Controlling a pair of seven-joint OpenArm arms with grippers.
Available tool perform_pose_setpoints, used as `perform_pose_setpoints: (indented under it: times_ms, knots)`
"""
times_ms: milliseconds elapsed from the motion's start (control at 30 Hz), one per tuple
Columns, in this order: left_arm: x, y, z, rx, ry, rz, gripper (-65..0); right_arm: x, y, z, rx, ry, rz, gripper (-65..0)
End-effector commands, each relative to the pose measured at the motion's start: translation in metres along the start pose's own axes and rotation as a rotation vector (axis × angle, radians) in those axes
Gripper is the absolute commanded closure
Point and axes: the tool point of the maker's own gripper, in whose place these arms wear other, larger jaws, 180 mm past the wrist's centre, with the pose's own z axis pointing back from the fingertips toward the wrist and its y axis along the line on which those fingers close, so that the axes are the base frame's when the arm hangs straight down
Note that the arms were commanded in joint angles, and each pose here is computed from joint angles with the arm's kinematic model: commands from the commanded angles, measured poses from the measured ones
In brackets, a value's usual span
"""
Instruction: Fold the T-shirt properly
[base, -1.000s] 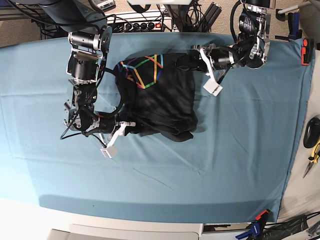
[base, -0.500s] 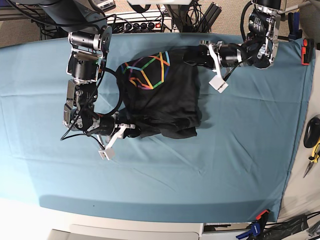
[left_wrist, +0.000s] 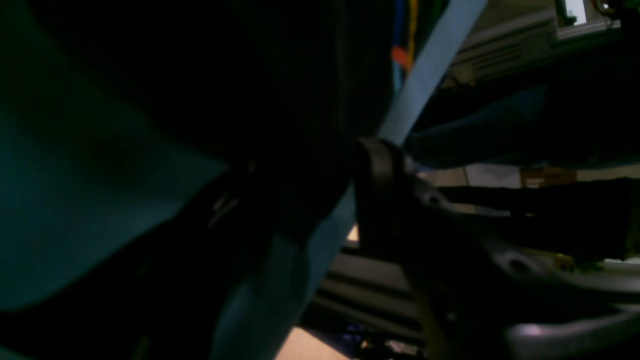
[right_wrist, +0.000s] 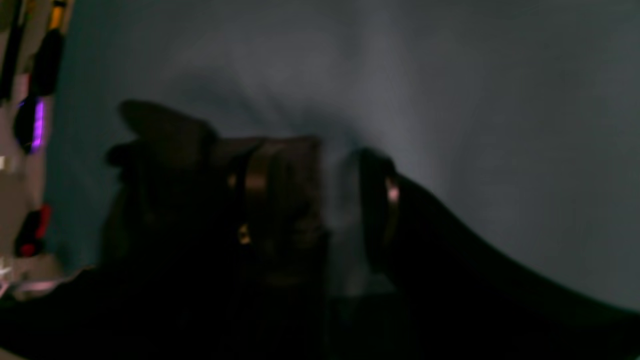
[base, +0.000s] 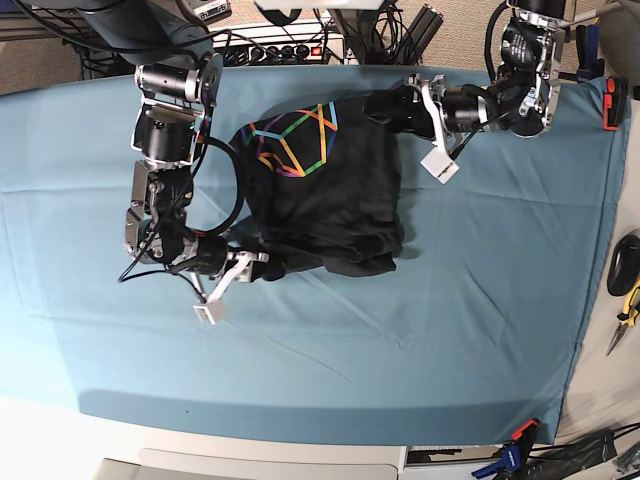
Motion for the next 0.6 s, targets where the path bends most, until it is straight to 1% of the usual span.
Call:
perform_pose_setpoints:
  times_ms: [0,100,167,300,367,400,467,567]
  knots:
    - [-0.035,0.023,0.011,0.098,0.14,0.046,-27.2,0.032,-0.007,0.015,-0.022,-0.07,0.038,-25.4]
    - [-0.034,0.04,0.032,0.154,0.155,0.032,-27.2,0.049,-0.027,0.036,-0.078,-0.092,0.065,-25.4]
    - [-0.027,0.054,0.053,0.211,0.139,0.025,-27.2,0.06,-0.043,0.054,-0.123,-0.104,0.083,-25.3]
    - [0.001,0.083,0.107,0.348,0.059,0.002,-27.1,0.074,-0.074,0.091,-0.219,-0.112,0.111,-25.3]
    - [0.014,0.094,0.134,0.411,0.011,-0.001,-27.1,0.072,-0.089,0.107,-0.26,-0.087,0.114,-25.3]
    - [0.019,0.098,0.148,0.442,-0.012,0.0,-27.1,0.067,-0.095,0.113,-0.278,-0.056,0.112,-25.3]
    - [0.026,0.105,0.175,0.499,-0.059,0.006,-27.1,0.055,-0.102,0.125,-0.287,0.003,0.094,-25.2]
    - [0.024,0.104,0.207,0.557,-0.117,0.019,-27.0,0.038,-0.101,0.136,-0.22,0.035,0.041,-24.5]
